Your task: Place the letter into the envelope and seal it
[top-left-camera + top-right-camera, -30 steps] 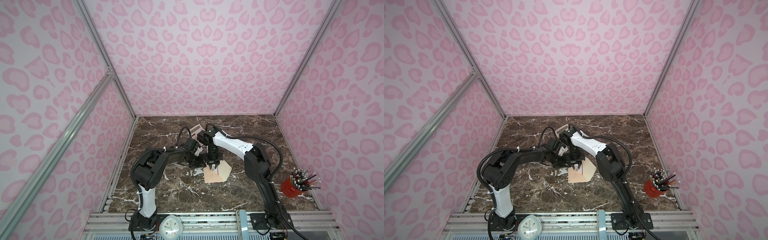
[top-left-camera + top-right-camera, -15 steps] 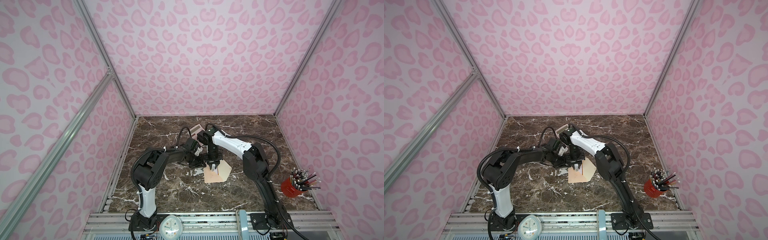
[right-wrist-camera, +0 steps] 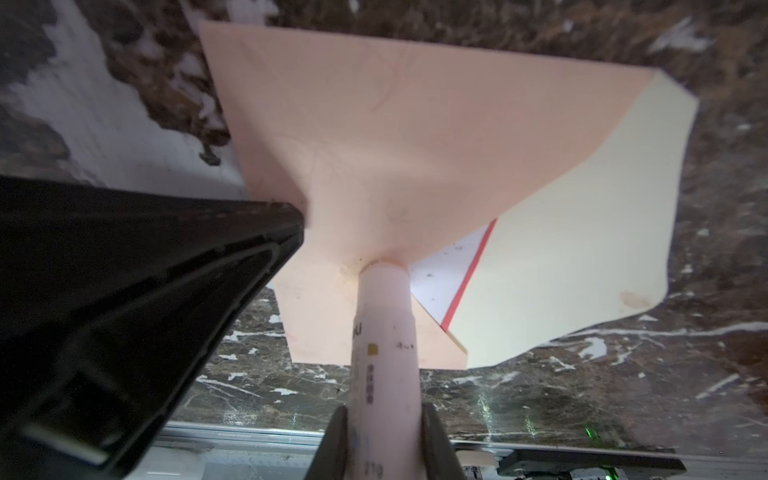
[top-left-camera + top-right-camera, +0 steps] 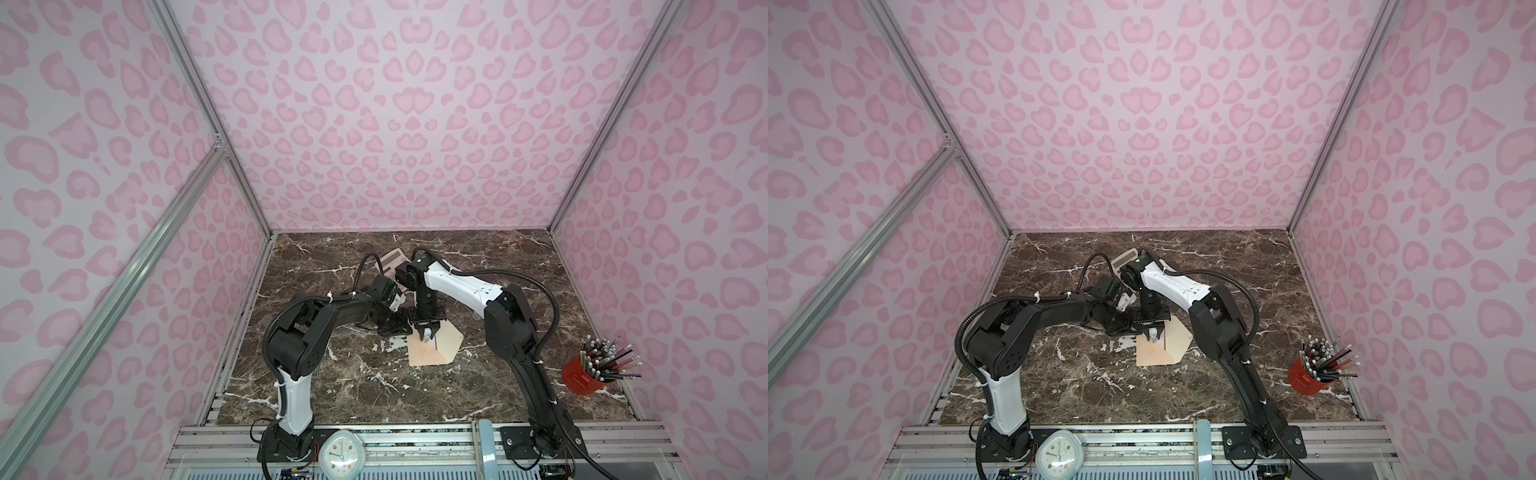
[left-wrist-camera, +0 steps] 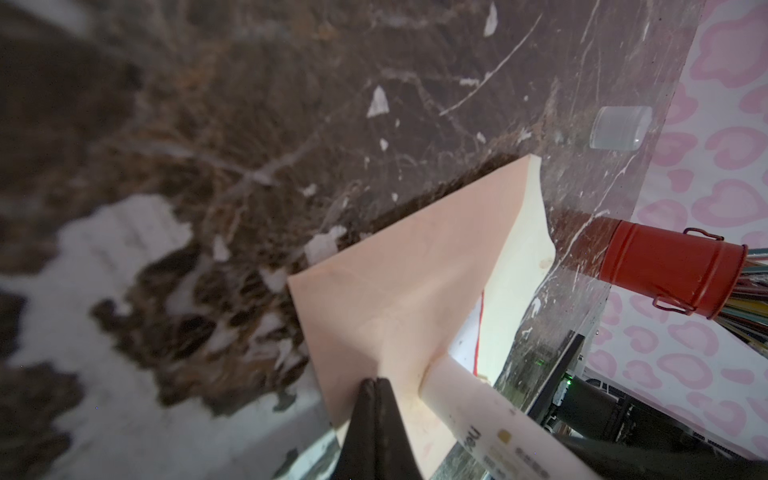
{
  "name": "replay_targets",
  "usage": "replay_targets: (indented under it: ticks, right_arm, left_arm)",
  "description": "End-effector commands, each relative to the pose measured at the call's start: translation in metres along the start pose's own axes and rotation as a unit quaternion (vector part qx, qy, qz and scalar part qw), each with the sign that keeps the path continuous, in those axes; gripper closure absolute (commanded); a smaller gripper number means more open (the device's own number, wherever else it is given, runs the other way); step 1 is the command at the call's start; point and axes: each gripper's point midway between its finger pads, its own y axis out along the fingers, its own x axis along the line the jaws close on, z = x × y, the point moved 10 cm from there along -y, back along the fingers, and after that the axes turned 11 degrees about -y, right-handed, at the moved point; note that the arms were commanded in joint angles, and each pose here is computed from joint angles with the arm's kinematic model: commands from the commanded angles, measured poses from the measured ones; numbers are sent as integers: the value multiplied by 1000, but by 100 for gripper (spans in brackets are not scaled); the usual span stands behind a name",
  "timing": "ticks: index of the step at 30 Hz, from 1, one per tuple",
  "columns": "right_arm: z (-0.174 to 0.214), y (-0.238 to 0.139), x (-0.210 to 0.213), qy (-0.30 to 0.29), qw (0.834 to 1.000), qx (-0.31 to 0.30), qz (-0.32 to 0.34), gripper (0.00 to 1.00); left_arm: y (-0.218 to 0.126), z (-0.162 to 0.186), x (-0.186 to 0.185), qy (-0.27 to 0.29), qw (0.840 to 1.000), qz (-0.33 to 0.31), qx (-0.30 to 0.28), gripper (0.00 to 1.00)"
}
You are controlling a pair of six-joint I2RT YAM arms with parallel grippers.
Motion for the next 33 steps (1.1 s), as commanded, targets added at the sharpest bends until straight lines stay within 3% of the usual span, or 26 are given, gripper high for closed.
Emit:
replay_targets:
  ticks: [1,16,33]
  right_arm:
    - [-16,18,-13,7,997,-21,76,100]
    - [-14,9,-18,12,996,-20,88,100]
    - [-1,-33,-8,-3,999,-32,22,100]
  left_arm:
    - [2,1,6,-5,1000,-24,0,96]
    - [1,-1,6,0,999,-36,0,96]
    - [1,-3,5,5,999,-40,2,96]
